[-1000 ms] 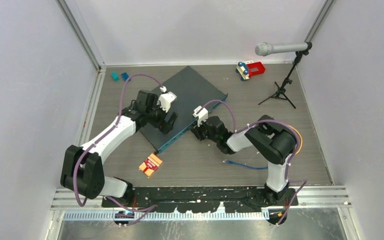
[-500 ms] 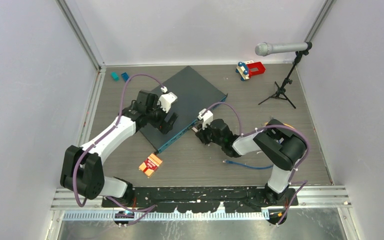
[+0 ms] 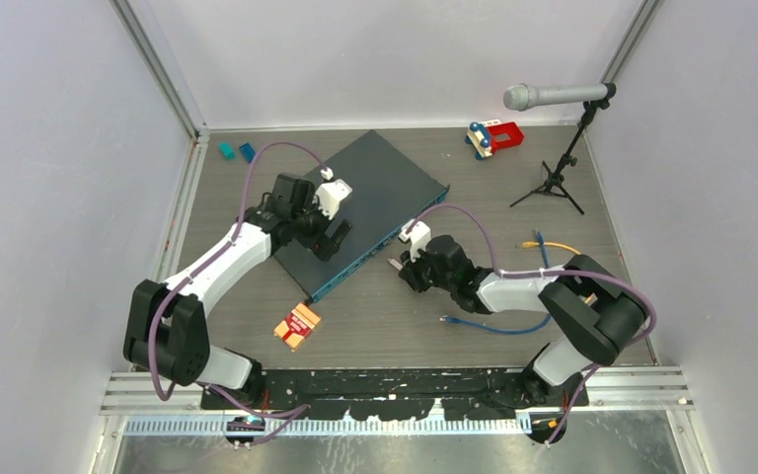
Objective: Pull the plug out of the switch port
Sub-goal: Pull the plug from the switch port, then place the plug at the center of the board.
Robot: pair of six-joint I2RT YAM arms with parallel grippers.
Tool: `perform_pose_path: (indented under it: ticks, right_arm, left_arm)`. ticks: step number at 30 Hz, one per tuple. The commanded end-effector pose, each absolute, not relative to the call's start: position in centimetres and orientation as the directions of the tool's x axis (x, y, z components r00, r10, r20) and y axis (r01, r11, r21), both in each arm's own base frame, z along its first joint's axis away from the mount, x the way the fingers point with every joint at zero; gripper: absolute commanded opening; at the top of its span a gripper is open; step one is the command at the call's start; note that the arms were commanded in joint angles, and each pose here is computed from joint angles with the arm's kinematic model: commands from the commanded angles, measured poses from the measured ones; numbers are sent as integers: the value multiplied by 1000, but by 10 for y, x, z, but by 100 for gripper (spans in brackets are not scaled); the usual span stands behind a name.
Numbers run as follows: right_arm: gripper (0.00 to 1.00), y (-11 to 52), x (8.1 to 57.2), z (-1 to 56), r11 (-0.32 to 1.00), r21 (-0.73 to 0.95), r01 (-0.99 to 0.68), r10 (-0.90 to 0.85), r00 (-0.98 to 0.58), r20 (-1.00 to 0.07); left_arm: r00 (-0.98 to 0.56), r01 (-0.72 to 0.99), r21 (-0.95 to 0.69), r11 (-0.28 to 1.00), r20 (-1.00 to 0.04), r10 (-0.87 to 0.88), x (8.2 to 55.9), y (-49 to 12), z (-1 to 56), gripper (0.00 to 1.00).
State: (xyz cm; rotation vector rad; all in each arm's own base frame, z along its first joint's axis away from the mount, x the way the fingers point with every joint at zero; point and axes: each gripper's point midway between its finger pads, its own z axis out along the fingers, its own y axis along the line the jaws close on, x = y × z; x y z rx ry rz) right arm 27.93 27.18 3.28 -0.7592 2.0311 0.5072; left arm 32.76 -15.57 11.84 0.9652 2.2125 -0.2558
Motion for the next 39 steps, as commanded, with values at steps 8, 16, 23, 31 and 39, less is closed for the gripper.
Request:
perform_pose_path:
  ticks: [8,16,23,31,39]
  right_arm:
    - [12,263,254,50,604,18,-797,-503,-399,-767]
    - [13,261,247,60,592,92,-801,-529,-472,-705]
    - [16,246,244,57,608,64,-791,-589,-504,-631]
    - [18,218,234,47,590,-11,-807,-683,-492,-539]
    - [34,208,225,37,548,-19,-836,-736,-471,-486]
  left_arm:
    - [-441,709,129,693,-686,579,337,-157,135,97]
    - [-434,712,131,690,-690,579,336,-157,138,97]
    - [-436,711,128,691,-690,577,336,-158,141,97]
    - [-438,713,121,690,-692,574,338,-160,140,97]
    - [-441,711,120,693,-691,573,340,-160,145,97]
